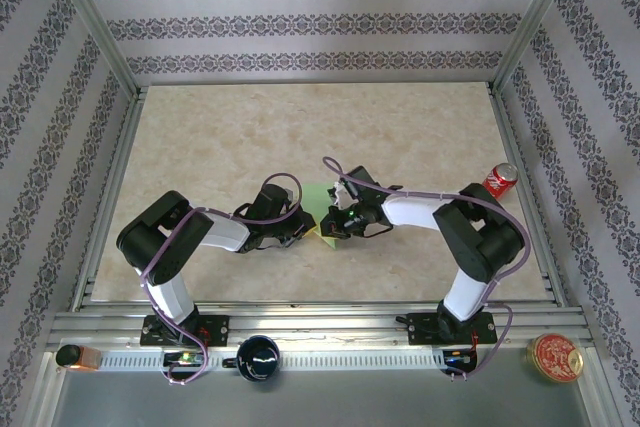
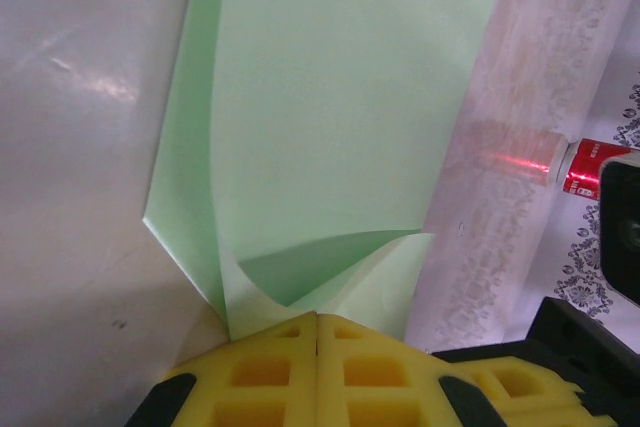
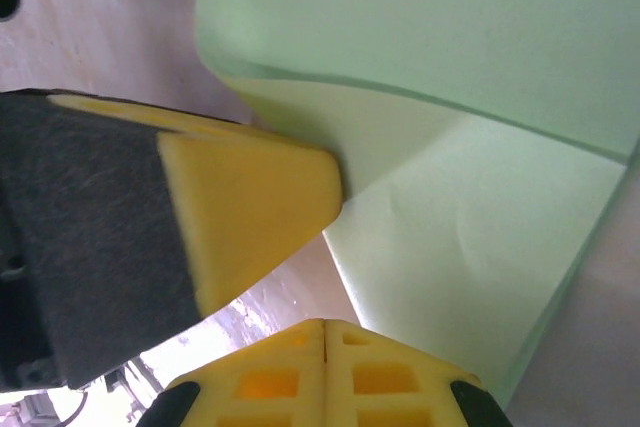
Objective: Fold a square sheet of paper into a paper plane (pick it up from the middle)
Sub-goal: Third fold the triangle at the center of the table.
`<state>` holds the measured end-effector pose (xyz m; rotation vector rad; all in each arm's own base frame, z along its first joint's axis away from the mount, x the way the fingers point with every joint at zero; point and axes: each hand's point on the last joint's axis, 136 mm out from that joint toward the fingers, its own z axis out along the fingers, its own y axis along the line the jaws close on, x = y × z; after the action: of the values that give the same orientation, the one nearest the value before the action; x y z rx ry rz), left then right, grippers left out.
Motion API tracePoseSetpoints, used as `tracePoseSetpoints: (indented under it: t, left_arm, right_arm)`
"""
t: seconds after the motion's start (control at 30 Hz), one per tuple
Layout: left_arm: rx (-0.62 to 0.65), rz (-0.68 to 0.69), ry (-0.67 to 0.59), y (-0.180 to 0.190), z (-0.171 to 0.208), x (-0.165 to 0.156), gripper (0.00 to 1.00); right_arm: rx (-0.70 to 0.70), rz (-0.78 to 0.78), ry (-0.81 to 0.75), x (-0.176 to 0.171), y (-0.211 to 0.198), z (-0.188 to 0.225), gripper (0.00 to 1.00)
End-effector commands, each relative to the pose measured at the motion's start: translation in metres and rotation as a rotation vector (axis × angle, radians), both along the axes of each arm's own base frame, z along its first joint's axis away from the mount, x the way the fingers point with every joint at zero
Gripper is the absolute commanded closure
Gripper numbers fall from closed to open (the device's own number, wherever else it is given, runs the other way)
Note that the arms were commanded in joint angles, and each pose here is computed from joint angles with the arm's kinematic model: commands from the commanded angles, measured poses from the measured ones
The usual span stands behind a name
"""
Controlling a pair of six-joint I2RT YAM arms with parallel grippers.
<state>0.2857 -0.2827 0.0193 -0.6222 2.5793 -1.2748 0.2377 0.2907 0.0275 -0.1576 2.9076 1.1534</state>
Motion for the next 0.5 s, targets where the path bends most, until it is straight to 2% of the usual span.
tracePoseSetpoints:
  t: [0.0,0.17,0.27,0.37,0.47]
  left_arm:
    - [0.041,0.01,0.048,0.008,-0.018,-0.007,1.0]
    - [0.02,-0.022,0.001,0.002,-0.007,-0.002,1.0]
    - [0.013,-0.072,-0.049,-0.006,0.009,0.004,0.98]
    - [0.009,-0.114,-0.095,-0.013,0.026,0.008,0.92]
    - [0.005,-0.136,-0.111,-0.015,0.033,0.008,0.9]
  right_arm:
    - [-0.026,0.006,0.018,0.0,0.0,-0.006,0.96]
    - [-0.149,-0.004,0.08,-0.016,-0.027,-0.037,0.98]
    - [-0.162,-0.012,0.105,-0.02,-0.033,-0.047,0.99]
    - [-0.157,-0.015,0.1,-0.019,-0.032,-0.045,1.0]
    - [-0.141,-0.022,0.088,-0.015,-0.03,-0.041,1.0]
